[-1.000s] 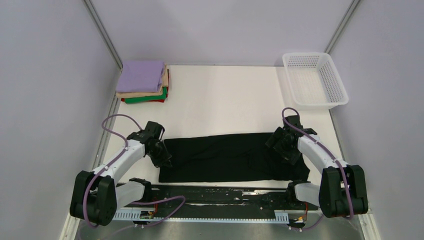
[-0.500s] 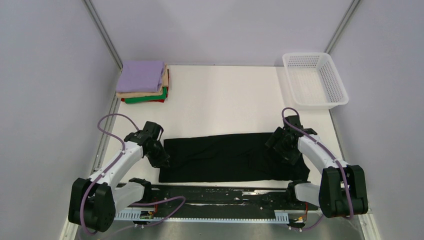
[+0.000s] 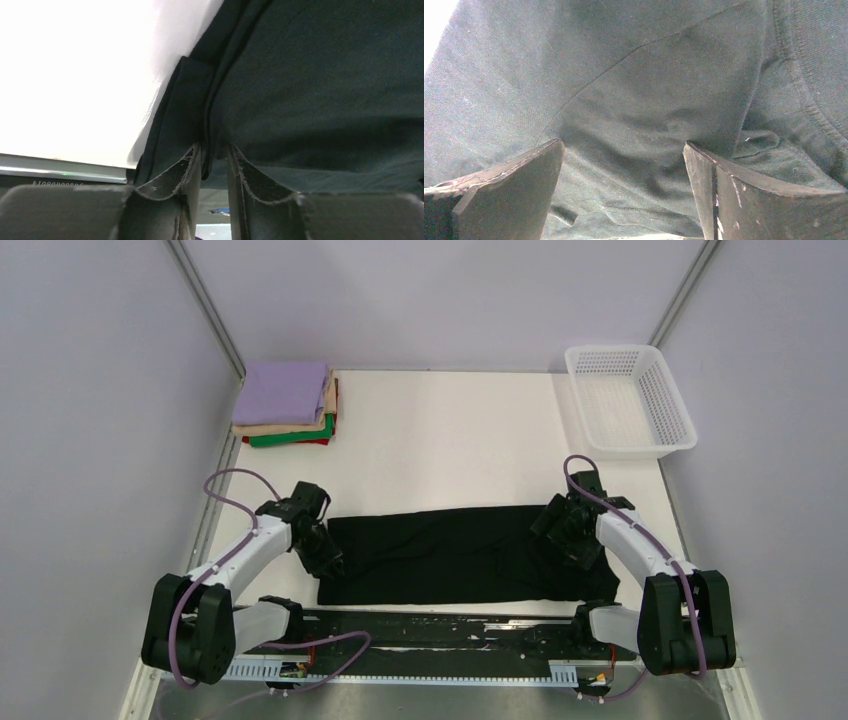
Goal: Fold and stack the t-shirts
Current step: Fold the other side of the tshirt into a rectangle
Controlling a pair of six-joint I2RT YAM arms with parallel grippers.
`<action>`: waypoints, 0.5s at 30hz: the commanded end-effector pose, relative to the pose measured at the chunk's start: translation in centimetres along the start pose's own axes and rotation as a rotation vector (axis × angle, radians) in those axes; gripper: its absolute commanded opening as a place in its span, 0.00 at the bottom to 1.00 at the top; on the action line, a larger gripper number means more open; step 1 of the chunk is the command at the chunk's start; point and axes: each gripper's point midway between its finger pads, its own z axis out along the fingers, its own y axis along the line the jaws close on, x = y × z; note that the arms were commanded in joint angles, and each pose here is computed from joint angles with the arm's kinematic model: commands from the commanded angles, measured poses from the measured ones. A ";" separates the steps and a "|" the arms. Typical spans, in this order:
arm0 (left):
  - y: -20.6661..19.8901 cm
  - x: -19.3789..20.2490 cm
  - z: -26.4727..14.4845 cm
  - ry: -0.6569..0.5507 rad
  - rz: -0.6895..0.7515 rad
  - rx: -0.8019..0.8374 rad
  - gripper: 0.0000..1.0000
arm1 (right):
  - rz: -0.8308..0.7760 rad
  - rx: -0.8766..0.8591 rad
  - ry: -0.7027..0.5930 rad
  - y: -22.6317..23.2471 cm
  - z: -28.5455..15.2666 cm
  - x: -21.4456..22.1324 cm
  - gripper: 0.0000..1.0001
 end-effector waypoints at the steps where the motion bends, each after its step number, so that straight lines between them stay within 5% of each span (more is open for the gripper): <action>1: -1.2 -0.2 0.4 0.010 -0.001 0.043 0.24 | -0.021 0.027 -0.052 -0.8 1.3 -1.0 1.00; 5: -1.7 -0.7 -0.2 -0.012 0.005 0.060 0.02 | -0.019 0.028 -0.050 -0.8 1.3 -1.0 1.00; 15: -4.3 -7.3 -4.7 -0.274 0.051 0.061 0.00 | -0.015 0.033 -0.054 -1.0 1.4 -1.1 1.00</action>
